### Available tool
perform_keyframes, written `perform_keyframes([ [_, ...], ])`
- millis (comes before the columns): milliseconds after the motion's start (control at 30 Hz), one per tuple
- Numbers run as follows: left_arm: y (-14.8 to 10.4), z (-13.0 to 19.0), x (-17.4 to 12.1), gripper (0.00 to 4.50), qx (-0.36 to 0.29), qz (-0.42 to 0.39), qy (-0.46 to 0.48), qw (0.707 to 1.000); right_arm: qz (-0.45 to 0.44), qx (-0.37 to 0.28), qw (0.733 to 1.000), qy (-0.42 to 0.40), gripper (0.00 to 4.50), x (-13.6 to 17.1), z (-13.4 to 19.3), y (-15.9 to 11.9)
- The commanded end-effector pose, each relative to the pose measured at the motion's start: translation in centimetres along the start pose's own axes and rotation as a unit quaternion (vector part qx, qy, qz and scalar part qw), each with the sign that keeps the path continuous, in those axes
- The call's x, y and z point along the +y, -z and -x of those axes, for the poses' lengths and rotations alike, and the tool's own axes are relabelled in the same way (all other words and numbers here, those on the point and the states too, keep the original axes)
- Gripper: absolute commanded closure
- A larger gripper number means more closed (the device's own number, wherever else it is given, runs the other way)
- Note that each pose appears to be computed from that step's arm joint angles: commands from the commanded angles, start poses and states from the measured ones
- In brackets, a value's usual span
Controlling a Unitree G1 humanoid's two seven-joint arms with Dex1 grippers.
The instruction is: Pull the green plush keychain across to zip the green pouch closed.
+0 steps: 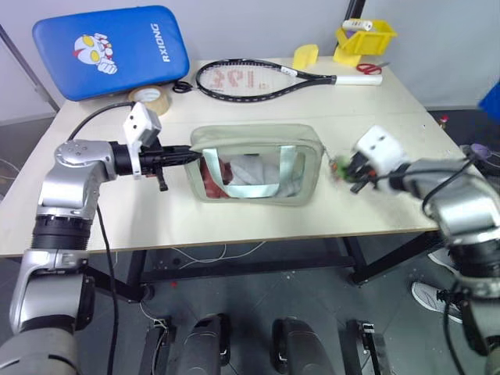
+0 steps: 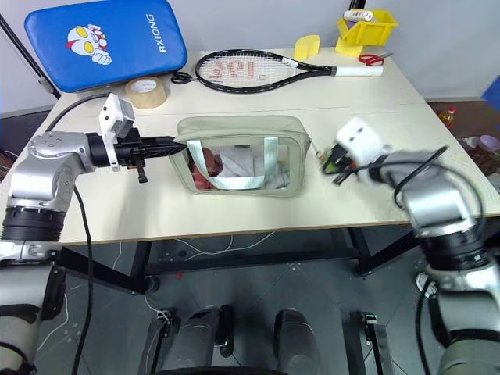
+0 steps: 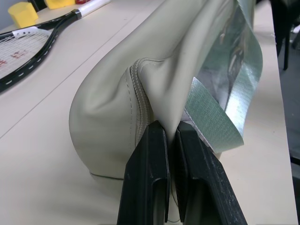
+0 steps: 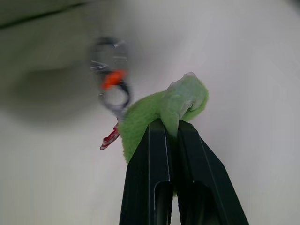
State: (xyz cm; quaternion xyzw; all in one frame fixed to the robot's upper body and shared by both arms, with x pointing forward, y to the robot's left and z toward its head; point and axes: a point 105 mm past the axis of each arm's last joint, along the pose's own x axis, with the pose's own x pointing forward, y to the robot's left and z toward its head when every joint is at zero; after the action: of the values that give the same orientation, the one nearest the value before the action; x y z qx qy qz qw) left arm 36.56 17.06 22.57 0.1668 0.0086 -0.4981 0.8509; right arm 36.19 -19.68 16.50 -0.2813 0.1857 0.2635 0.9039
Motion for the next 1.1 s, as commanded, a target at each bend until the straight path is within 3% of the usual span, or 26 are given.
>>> perform_keyframes([
  [33,-0.1,1.1,0.4,4.50,0.001,0.000,-0.023,1.000,0.009,0.006,1.000,0.014,4.48,0.6,-0.2,0.5],
  [167,-0.1,1.2,0.5,4.50,-0.002,0.002,-0.025,1.000,0.001,0.021,0.999,0.038,4.48,-0.5,-0.5,1.1],
  [333,-0.2,1.0,0.3,4.50,-0.004,0.003,-0.025,1.000,-0.012,0.001,0.998,0.054,4.48,-1.9,0.2,-0.1],
  [433,-0.3,0.9,0.1,4.50,-0.006,0.003,-0.021,1.000,-0.041,-0.025,0.997,0.062,3.46,-3.0,1.3,-1.6],
  [633,-0.4,0.6,-0.4,4.50,-0.009,0.009,-0.016,1.000,-0.086,-0.090,0.989,0.086,0.47,-5.7,4.6,-4.4],
  [700,-0.4,0.6,-0.6,4.50,-0.010,0.015,-0.012,1.000,-0.089,-0.106,0.987,0.082,0.47,-5.8,5.5,-4.9],
  [833,-0.7,0.8,-0.6,2.96,-0.016,0.040,-0.009,0.999,-0.097,-0.132,0.984,0.071,0.43,-5.9,6.8,-5.6],
  [1000,-1.8,2.1,0.3,0.36,-0.018,0.015,-0.013,1.000,-0.085,-0.155,0.984,0.013,0.43,-4.0,7.7,-6.3],
  [1033,-2.1,2.7,0.3,0.04,-0.017,0.013,-0.003,1.000,-0.077,-0.164,0.983,-0.009,0.43,-3.3,8.1,-6.6],
  [1100,-2.4,3.8,-0.3,0.04,-0.010,0.006,0.025,1.000,-0.060,-0.184,0.980,-0.051,0.43,-1.9,8.9,-7.2],
])
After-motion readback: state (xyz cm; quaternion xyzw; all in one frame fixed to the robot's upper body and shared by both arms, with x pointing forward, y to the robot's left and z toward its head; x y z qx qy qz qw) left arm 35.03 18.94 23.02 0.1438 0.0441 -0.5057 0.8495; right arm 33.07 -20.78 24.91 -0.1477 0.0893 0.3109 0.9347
